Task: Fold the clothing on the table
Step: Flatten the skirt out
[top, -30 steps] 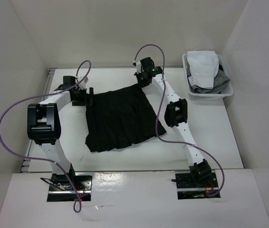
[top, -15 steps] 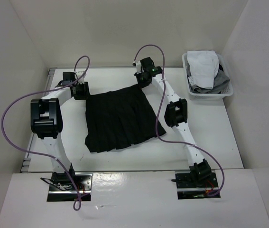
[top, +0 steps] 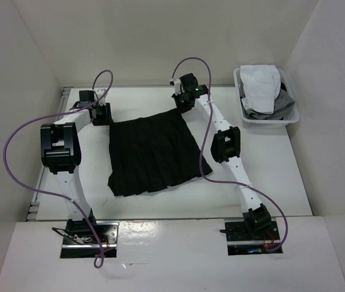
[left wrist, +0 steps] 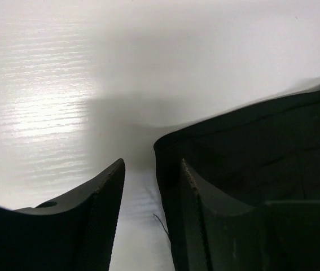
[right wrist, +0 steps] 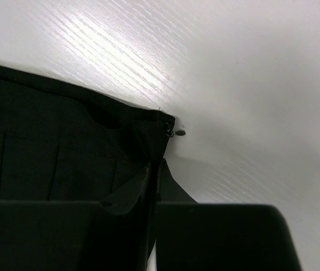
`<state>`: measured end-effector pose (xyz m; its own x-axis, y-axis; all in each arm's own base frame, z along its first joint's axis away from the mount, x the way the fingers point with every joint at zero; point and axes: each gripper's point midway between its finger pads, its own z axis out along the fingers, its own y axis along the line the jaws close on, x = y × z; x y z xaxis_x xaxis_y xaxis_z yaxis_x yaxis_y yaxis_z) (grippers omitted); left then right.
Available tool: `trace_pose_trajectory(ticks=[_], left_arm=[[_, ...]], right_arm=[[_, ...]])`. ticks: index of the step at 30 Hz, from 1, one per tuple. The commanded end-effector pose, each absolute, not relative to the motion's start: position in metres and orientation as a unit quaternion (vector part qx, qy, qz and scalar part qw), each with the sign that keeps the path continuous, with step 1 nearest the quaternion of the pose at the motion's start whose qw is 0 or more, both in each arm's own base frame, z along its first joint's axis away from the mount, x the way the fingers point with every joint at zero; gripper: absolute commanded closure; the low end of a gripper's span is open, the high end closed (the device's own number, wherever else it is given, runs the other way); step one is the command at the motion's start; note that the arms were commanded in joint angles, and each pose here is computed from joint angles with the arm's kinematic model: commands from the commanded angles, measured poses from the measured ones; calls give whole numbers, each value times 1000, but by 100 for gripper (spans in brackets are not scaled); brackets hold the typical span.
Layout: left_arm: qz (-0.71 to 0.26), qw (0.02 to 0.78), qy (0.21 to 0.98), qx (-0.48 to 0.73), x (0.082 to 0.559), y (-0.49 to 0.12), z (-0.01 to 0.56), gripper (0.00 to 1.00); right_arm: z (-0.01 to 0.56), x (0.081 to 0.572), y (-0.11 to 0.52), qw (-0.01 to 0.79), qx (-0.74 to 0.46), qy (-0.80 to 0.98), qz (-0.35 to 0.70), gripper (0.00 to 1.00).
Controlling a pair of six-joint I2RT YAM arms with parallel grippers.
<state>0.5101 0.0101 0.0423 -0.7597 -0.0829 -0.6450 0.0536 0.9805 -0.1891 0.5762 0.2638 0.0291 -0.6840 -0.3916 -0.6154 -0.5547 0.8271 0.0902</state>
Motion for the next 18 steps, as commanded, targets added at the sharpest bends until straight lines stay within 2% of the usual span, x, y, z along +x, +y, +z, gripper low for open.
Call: trace_pose_trajectory(ticks=[1, 7, 14, 18], left_arm=[[-100, 355, 929, 4, 522, 12, 44, 50], [-115, 343, 932, 22, 519, 1, 37, 56], [-150, 320, 934, 45, 507, -12, 30, 57], [-154, 308, 937, 53, 502, -13, 24, 69]], right_arm=[[39, 566, 272, 293, -272, 905, 145, 100], [42, 565, 278, 297, -277, 902, 146, 100], [48, 564, 282, 301, -279, 900, 144, 100], [47, 565, 280, 303, -282, 900, 138, 100]])
